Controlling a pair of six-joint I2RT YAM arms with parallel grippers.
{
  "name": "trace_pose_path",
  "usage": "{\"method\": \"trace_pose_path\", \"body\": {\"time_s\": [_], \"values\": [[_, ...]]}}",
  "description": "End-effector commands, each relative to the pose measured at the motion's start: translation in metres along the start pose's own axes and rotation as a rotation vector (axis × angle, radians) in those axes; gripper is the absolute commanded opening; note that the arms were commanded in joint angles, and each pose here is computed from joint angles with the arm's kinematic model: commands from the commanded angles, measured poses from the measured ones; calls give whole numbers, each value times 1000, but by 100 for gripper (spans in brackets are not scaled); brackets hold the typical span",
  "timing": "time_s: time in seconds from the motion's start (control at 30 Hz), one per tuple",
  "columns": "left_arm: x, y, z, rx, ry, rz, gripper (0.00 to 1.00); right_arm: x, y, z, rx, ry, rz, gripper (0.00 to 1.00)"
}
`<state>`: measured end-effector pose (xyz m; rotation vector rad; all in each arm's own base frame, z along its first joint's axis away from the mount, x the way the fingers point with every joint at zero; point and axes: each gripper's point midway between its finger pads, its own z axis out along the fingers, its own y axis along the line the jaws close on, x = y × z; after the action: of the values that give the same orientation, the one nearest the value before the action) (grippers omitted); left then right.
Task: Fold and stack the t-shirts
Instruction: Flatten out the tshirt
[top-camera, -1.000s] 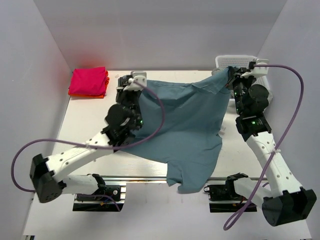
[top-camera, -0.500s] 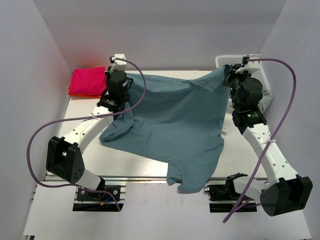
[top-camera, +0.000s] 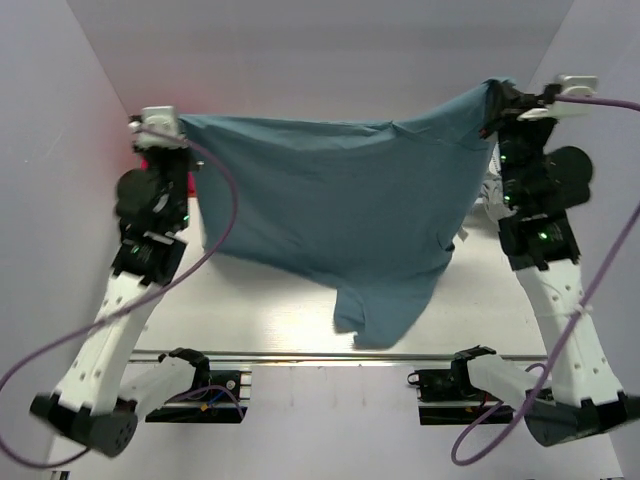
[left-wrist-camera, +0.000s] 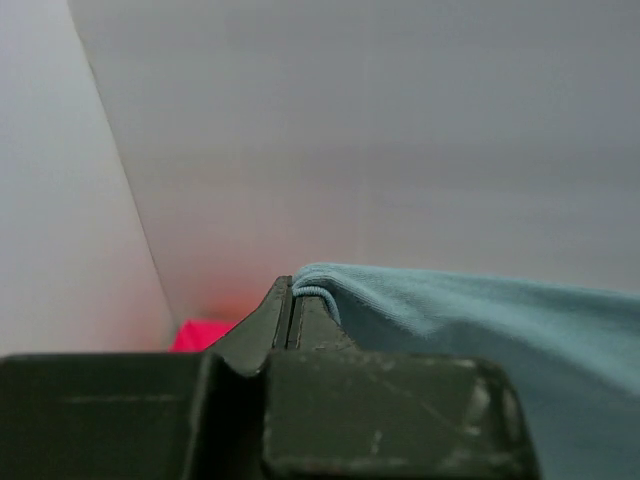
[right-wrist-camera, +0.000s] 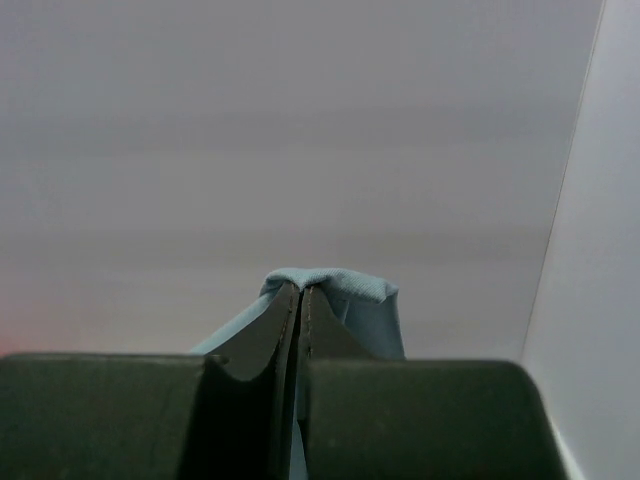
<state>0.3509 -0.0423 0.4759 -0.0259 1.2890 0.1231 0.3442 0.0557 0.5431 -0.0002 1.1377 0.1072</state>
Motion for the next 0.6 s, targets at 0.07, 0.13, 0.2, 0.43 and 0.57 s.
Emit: {"method": "trace_pose_path", "body": {"time_s": [0.07, 0.13, 0.2, 0.43, 0.57], "values": [[-70, 20, -36, 35, -131, -36, 0, -123, 0, -37, -49, -246, 0, 0], [-84, 27, -45, 31, -154, -45, 0, -152, 0, -51, -65, -291, 4, 0], [-114, 33, -59, 47, -199, -64, 0, -176, 1, -65, -85, -332, 7, 0], [-170, 48, -96, 92, -293, -83, 0, -234, -3, -95, -94, -434, 6, 0], [-189, 59, -114, 88, -329, -116, 0, -270, -4, -118, -109, -510, 9, 0]]}}
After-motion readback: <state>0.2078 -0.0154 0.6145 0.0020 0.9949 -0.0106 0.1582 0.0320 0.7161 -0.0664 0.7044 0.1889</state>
